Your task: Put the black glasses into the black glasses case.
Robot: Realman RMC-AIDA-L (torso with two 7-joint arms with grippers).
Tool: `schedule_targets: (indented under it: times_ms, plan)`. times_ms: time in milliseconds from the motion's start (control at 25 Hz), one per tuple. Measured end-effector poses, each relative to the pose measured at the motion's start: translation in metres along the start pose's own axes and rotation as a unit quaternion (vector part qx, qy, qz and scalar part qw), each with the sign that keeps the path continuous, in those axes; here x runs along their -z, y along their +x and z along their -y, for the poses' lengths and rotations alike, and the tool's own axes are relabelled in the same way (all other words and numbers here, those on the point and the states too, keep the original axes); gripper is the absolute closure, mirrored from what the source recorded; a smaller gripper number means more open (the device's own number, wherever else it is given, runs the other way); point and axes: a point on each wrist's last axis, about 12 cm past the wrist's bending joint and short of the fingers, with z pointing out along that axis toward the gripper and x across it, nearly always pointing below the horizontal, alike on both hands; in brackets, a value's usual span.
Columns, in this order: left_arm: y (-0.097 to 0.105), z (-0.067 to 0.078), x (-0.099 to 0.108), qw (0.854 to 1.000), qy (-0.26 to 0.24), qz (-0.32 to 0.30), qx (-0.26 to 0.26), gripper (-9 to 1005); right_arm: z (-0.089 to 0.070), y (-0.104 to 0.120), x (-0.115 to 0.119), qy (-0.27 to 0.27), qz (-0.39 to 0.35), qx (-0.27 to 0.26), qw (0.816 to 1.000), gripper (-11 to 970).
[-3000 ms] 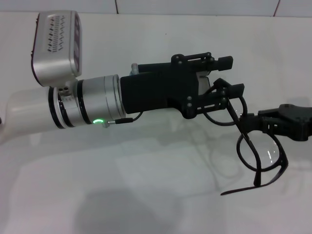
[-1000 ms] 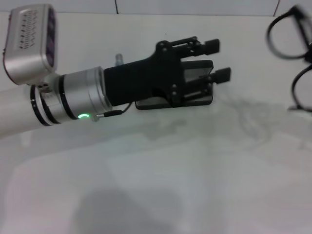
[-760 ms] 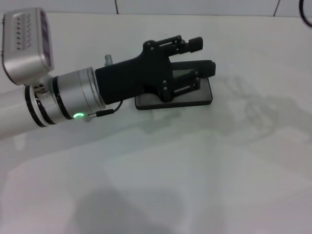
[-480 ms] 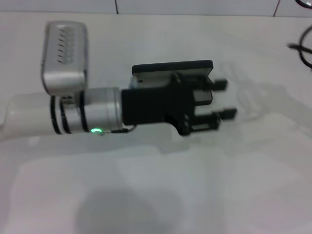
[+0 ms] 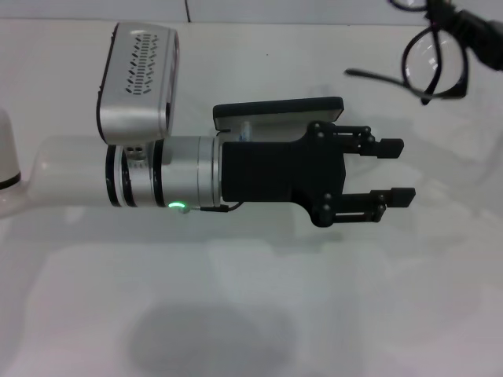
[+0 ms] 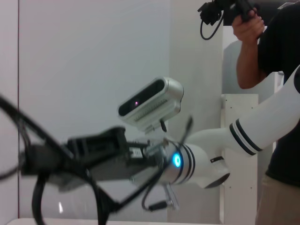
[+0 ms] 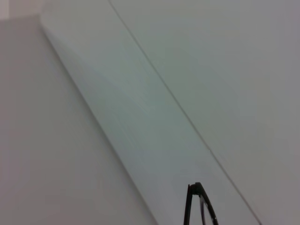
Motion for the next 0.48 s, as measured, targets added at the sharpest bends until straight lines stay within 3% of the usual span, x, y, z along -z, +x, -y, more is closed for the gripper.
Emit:
schedule_targets:
  times_ms: [480]
  plan:
    - [0.0, -0.007, 0.0, 1.0, -0.021, -0.009, 0.0, 421, 0.006, 0.02, -0.012, 0.024, -0.069, 0.008, 0.997, 899]
